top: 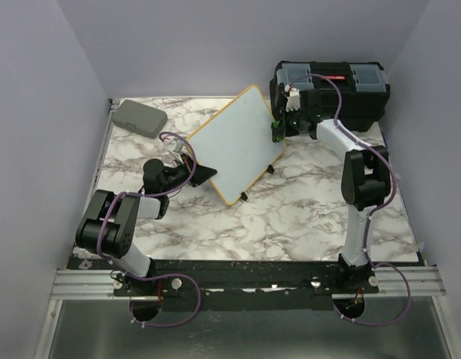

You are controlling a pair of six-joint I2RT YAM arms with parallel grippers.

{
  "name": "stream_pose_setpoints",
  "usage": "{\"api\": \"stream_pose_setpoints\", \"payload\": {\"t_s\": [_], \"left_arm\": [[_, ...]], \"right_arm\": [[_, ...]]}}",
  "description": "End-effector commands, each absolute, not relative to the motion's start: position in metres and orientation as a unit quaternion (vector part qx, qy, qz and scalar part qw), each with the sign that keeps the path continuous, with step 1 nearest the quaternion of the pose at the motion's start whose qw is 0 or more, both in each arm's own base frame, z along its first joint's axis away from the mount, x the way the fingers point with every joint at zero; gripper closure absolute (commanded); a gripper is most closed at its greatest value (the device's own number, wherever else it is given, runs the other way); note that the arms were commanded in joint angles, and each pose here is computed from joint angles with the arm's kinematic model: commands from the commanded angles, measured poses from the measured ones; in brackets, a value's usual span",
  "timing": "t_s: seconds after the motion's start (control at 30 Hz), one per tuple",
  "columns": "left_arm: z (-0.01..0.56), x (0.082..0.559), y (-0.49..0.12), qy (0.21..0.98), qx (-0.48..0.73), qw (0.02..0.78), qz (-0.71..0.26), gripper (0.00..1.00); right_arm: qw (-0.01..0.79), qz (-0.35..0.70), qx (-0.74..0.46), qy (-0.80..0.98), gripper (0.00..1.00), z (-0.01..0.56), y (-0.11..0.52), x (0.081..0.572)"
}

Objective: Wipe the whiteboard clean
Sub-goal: Erase the whiteboard at the whiteboard stand.

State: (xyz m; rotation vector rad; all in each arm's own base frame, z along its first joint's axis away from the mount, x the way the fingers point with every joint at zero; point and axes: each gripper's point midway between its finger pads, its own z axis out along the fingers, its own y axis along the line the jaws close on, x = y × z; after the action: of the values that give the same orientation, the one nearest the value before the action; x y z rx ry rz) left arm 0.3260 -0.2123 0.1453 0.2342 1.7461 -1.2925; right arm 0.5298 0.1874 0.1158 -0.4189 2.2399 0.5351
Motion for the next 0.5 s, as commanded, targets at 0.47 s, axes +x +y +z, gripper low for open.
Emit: {"api": "stream_pose_setpoints", "payload": {"t_s": [0.47], "left_arm": [[0.150,0.290,-0.232,0.685,0.182,0.412,-0.572,1.00]], "right_arm": [[0.371,0.218,-0.153,0.890,0.99,0.110,0.190,0.540]]}}
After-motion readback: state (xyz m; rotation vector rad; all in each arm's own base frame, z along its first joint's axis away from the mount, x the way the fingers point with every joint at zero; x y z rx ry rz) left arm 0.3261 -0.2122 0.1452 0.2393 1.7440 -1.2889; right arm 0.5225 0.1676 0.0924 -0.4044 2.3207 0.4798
